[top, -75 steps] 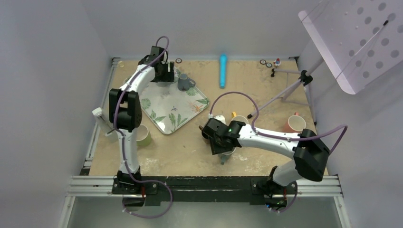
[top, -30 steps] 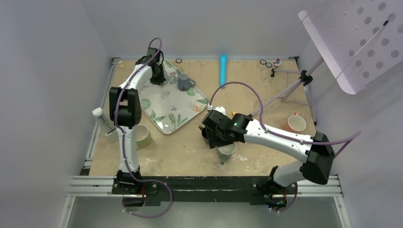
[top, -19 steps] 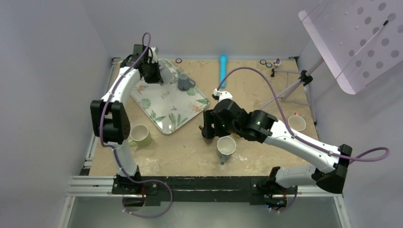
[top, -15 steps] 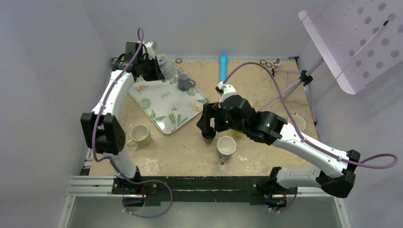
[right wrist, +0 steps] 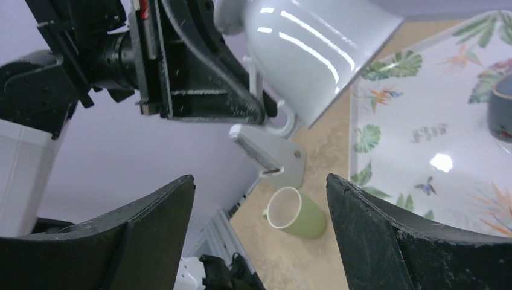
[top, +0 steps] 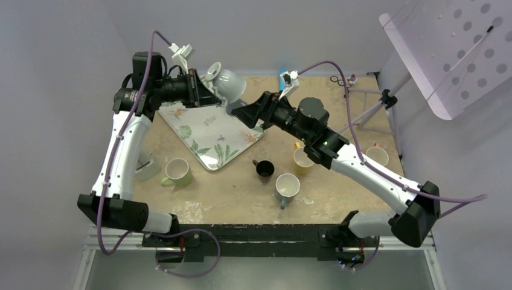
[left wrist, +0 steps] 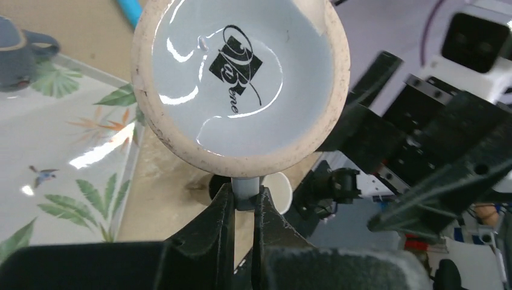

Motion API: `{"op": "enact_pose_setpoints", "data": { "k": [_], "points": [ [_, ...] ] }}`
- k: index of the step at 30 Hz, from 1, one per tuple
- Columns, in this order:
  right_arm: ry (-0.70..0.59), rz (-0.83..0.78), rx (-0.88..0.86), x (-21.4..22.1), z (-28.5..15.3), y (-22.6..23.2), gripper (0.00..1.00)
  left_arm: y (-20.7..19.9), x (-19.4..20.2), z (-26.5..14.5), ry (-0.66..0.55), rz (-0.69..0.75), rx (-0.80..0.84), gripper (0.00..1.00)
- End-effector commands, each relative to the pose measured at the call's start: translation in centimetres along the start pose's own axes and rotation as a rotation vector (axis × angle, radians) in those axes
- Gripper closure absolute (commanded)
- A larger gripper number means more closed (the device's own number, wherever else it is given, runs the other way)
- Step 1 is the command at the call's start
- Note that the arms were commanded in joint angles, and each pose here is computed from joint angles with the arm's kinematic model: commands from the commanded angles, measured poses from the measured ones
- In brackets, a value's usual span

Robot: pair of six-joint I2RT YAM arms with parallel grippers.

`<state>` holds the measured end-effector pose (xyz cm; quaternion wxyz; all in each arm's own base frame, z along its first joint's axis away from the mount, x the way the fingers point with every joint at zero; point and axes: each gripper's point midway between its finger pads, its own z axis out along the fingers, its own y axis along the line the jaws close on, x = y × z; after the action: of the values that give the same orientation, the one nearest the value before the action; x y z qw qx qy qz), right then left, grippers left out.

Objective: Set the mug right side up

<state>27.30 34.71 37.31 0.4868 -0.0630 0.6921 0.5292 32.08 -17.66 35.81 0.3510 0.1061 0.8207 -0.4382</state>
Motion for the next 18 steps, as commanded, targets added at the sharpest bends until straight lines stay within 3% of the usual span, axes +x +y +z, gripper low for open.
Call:
{"op": "enact_pose_setpoints", "data": {
  "k": [1,7,11,14,18],
  "points": [
    [-0.143,0.004,-0.242,-5.7,0.6,5.9,0.16,-7.3,0.0,-3.2,-0.032,0.053,0.221,1.0],
    [-0.18,0.027,-0.299,-6.8,1.0,6.7,0.18,-9.3,1.4,-4.0,-0.01,0.035,0.303,1.0],
    [-0.223,0.009,-0.355,-8.4,0.9,8.2,0.28,-9.4,3.0,-3.5,0.038,-0.004,0.346,1.0],
    [-0.224,0.008,-0.402,-8.8,1.4,9.1,0.47,-9.3,3.6,-2.9,0.055,-0.004,0.347,1.0],
    [-0.181,0.021,-0.435,-8.1,2.2,9.5,0.91,-8.4,3.7,-2.3,0.052,-0.006,0.324,1.0]
  ]
}}
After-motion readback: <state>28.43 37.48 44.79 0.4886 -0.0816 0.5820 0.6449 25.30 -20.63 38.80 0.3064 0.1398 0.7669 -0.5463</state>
